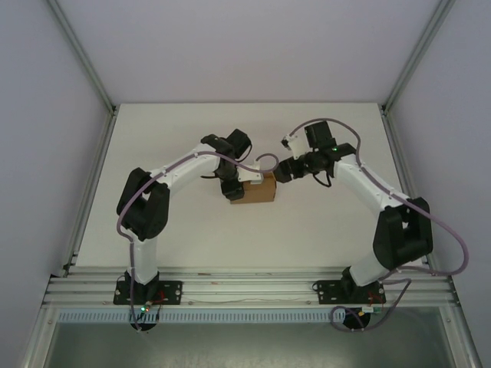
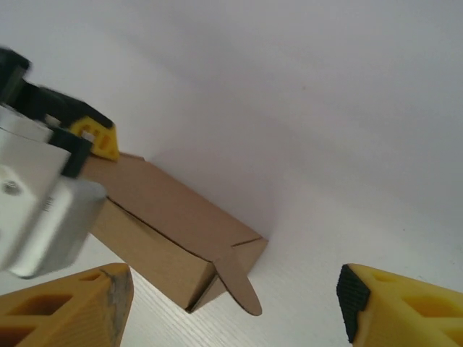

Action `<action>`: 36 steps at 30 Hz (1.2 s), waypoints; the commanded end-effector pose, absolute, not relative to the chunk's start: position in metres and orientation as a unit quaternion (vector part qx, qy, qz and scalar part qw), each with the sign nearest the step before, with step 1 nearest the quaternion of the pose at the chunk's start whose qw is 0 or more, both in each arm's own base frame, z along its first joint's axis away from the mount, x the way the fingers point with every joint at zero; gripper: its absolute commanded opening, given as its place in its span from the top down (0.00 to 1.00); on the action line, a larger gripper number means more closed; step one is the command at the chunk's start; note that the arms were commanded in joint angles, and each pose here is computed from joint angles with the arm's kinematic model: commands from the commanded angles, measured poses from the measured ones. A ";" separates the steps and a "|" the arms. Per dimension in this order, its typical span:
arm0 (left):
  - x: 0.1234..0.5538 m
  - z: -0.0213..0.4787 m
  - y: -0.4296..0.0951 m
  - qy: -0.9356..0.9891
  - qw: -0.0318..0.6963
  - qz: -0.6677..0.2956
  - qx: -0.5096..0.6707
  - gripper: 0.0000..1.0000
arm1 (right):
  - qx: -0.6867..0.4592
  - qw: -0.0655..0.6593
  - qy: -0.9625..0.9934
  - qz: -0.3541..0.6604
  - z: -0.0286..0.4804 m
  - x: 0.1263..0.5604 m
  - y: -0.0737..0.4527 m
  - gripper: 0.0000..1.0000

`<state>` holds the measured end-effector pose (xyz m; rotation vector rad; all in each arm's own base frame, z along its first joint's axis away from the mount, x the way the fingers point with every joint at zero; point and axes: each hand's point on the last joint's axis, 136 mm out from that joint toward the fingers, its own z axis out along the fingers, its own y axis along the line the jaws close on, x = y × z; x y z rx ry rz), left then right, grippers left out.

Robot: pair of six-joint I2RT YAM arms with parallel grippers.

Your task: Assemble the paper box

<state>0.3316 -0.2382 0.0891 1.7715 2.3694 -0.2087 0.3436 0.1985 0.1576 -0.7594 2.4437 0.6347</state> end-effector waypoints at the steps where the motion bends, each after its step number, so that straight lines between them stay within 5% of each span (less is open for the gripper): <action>1: 0.333 0.085 -0.236 0.802 0.080 -0.062 0.589 0.54 | -0.301 0.226 0.902 0.212 0.149 0.338 0.196 0.33; 12: 0.335 0.087 -0.240 0.804 0.092 -0.066 0.584 0.54 | -0.288 0.252 0.894 0.233 0.156 0.347 0.209 0.61; 30: 0.337 0.088 -0.243 0.804 0.108 -0.070 0.580 0.54 | -0.285 0.249 0.891 0.250 0.151 0.348 0.218 0.76; 36: 0.337 0.088 -0.244 0.804 0.115 -0.072 0.579 0.54 | -0.275 0.254 0.892 0.254 0.156 0.350 0.219 0.95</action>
